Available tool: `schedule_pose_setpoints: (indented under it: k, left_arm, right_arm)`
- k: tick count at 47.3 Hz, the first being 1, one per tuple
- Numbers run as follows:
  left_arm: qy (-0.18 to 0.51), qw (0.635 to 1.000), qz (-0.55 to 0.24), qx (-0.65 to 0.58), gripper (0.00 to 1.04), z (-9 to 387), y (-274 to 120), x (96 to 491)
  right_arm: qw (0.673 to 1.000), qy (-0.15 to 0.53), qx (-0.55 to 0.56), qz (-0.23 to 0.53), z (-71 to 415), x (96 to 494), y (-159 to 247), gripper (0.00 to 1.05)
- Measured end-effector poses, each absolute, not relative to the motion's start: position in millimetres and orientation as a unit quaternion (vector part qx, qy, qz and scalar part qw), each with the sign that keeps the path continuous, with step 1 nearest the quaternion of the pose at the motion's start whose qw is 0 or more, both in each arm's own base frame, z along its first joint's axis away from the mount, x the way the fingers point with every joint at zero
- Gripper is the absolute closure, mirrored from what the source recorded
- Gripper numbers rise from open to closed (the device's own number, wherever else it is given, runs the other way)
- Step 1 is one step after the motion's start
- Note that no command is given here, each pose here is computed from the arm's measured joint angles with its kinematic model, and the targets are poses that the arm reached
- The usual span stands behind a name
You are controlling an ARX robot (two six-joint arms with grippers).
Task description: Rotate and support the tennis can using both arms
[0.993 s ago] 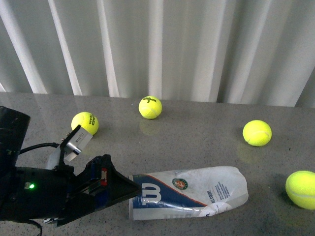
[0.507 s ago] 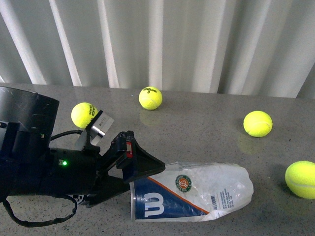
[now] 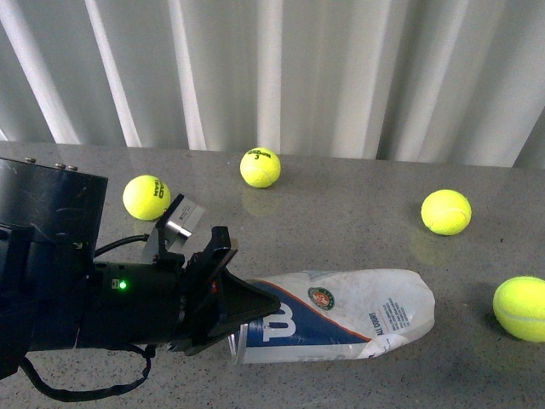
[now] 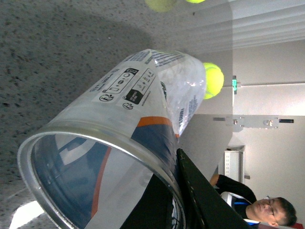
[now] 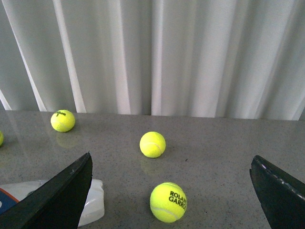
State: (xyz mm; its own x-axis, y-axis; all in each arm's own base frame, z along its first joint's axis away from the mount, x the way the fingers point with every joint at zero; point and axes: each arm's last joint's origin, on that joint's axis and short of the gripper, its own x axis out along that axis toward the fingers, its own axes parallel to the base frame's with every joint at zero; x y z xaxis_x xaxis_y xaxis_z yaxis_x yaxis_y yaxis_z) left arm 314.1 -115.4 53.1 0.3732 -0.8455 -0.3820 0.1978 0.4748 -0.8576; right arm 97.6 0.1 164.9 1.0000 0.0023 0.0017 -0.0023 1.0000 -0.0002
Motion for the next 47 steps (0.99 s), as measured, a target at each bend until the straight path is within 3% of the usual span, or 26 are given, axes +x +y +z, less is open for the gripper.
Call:
schedule_pose_setpoints:
  k: [9,17,24,30,40,47]
  left_arm:
    - [0.449,0.736,-0.349,-0.367,1.01,78,-119,311]
    - [0.44,0.767,-0.362,-0.297,1.01,162,-122,331]
    - [0.425,0.81,-0.361,-0.18,1.01,236,-128,351]
    - [0.442,0.834,-0.328,0.026,1.01,290,-137,365]
    - [0.451,0.813,-0.283,0.237,1.01,317,-154,378]
    - [0.46,0.77,-0.281,0.343,1.01,304,-174,375]
  right_arm:
    - [1.0,-0.001,0.0,0.001,165,98,0,0.07]
    - [1.0,-0.001,0.0,0.001,165,98,0,0.07]
    - [1.0,-0.001,0.0,0.001,165,98,0,0.07]
    - [1.0,-0.001,0.0,0.001,165,98,0,0.07]
    - [1.0,-0.001,0.0,0.001,165,98,0,0.07]
    - [1.0,-0.001,0.0,0.001,165,98,0,0.07]
